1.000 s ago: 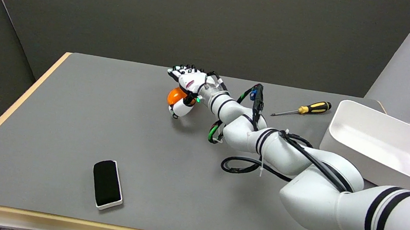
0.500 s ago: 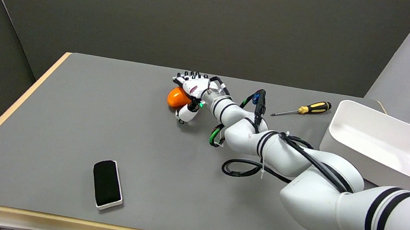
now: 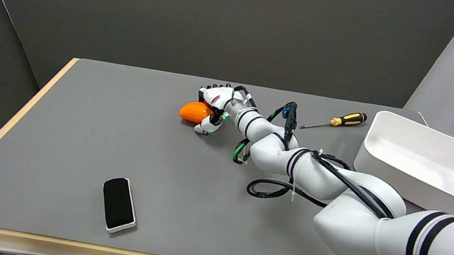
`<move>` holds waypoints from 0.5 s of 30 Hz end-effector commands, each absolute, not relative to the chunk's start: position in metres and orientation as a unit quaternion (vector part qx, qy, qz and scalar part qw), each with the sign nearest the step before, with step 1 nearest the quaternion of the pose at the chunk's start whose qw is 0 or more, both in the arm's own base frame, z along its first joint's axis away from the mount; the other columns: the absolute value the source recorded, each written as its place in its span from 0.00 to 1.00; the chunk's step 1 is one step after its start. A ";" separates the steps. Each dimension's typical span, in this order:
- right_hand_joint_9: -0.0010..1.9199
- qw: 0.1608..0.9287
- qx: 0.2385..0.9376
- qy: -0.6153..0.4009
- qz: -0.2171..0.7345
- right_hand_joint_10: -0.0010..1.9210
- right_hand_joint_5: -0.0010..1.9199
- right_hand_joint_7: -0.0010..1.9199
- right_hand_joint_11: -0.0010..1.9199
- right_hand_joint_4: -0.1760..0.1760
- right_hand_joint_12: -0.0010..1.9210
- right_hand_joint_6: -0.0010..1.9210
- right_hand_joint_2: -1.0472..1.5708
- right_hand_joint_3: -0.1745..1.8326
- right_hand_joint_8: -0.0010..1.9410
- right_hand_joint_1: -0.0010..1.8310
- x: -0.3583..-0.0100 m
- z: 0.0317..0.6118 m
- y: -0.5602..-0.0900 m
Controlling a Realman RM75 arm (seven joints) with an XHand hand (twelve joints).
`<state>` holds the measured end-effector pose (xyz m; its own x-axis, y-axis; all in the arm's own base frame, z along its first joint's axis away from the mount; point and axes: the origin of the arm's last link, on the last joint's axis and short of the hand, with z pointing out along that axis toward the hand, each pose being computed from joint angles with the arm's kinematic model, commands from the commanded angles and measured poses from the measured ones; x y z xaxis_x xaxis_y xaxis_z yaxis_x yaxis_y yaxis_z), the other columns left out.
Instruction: Pick up mango.
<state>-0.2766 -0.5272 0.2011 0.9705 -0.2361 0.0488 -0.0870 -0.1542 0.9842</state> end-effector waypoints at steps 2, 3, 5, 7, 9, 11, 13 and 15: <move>0.40 0.649 0.756 -0.077 0.034 0.65 0.30 0.36 0.22 0.03 1.00 0.81 0.89 0.12 0.79 0.63 -0.236 0.232 -0.524; 0.41 0.650 0.755 -0.071 0.048 0.66 0.32 0.34 0.22 0.00 1.00 0.80 0.89 0.12 0.80 0.63 -0.228 0.236 -0.524; 0.41 0.655 0.748 -0.060 0.090 0.66 0.32 0.35 0.24 0.00 1.00 0.79 0.88 0.14 0.79 0.64 -0.209 0.253 -0.521; 0.41 0.663 0.731 -0.049 0.154 0.69 0.32 0.35 0.24 0.00 1.00 0.79 0.86 0.18 0.79 0.64 -0.181 0.282 -0.512; 0.42 0.668 0.716 -0.034 0.200 0.69 0.33 0.35 0.24 0.00 1.00 0.79 0.86 0.18 0.79 0.64 -0.163 0.307 -0.501; 0.42 0.675 0.693 -0.030 0.252 0.70 0.33 0.36 0.27 0.00 1.00 0.78 0.86 0.19 0.78 0.64 -0.151 0.339 -0.486; 0.43 0.674 0.658 -0.032 0.335 0.70 0.33 0.36 0.29 0.00 1.00 0.78 0.86 0.19 0.78 0.64 -0.140 0.376 -0.459; 0.43 0.673 0.627 -0.024 0.392 0.70 0.33 0.36 0.29 0.00 1.00 0.78 0.85 0.19 0.78 0.64 -0.131 0.408 -0.436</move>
<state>-0.2316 -0.5249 0.2362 0.9805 -0.0586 0.1876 -0.1938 -0.1298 0.9724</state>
